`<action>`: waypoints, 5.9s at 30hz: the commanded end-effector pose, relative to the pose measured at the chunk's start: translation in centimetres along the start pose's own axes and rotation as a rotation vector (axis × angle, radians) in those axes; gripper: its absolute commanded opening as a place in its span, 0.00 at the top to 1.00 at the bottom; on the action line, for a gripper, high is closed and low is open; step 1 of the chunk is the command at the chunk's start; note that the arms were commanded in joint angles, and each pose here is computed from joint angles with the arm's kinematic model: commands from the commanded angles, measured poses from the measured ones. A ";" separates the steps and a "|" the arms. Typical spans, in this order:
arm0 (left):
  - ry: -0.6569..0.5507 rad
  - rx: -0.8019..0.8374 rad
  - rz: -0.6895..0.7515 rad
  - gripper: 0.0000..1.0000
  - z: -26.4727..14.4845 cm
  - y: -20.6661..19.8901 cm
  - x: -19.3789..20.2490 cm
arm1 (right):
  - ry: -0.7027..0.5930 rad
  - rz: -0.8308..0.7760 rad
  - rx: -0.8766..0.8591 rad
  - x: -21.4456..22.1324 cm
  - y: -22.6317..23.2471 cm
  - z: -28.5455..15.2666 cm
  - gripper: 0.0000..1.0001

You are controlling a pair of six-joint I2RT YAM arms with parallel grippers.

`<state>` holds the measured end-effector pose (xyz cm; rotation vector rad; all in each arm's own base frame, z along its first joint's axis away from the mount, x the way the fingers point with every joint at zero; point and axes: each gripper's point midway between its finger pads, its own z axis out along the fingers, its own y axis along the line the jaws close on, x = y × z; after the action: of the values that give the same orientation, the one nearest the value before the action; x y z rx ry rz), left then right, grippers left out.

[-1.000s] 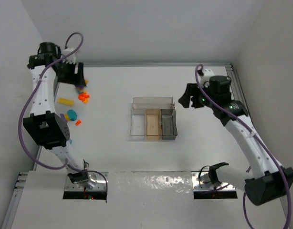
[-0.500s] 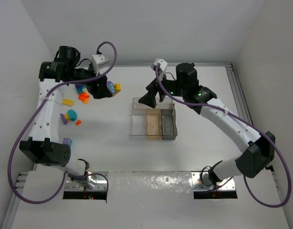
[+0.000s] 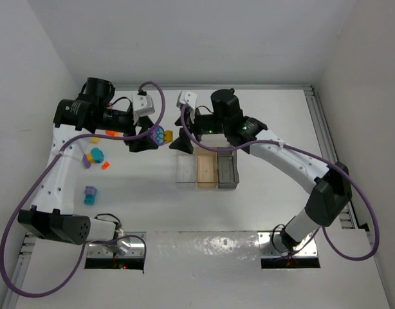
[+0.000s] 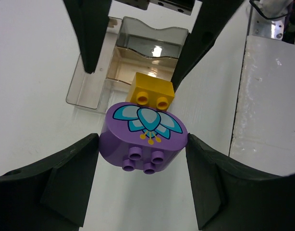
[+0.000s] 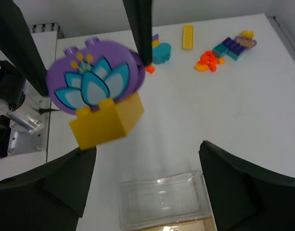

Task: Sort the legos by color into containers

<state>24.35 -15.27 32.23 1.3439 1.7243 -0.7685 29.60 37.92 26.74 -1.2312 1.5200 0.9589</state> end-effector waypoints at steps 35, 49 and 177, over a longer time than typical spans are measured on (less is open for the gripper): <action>-0.002 -0.228 -0.103 1.00 0.2 5.5 -1.7 | 0.140 -0.145 0.341 5.8 -0.8 -3.2 1.00; 0.268 -0.278 -0.299 1.00 14.2 9.4 4.1 | 0.184 0.175 0.899 10.3 -4.0 -16.2 1.00; 0.902 -0.804 -1.285 0.34 -12.5 4.2 38.3 | 0.324 0.295 0.513 11.3 -1.0 -9.0 0.22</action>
<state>22.01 14.75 5.96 -0.2064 3.0985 0.1007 28.14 26.29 17.06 -0.8365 2.1200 0.4973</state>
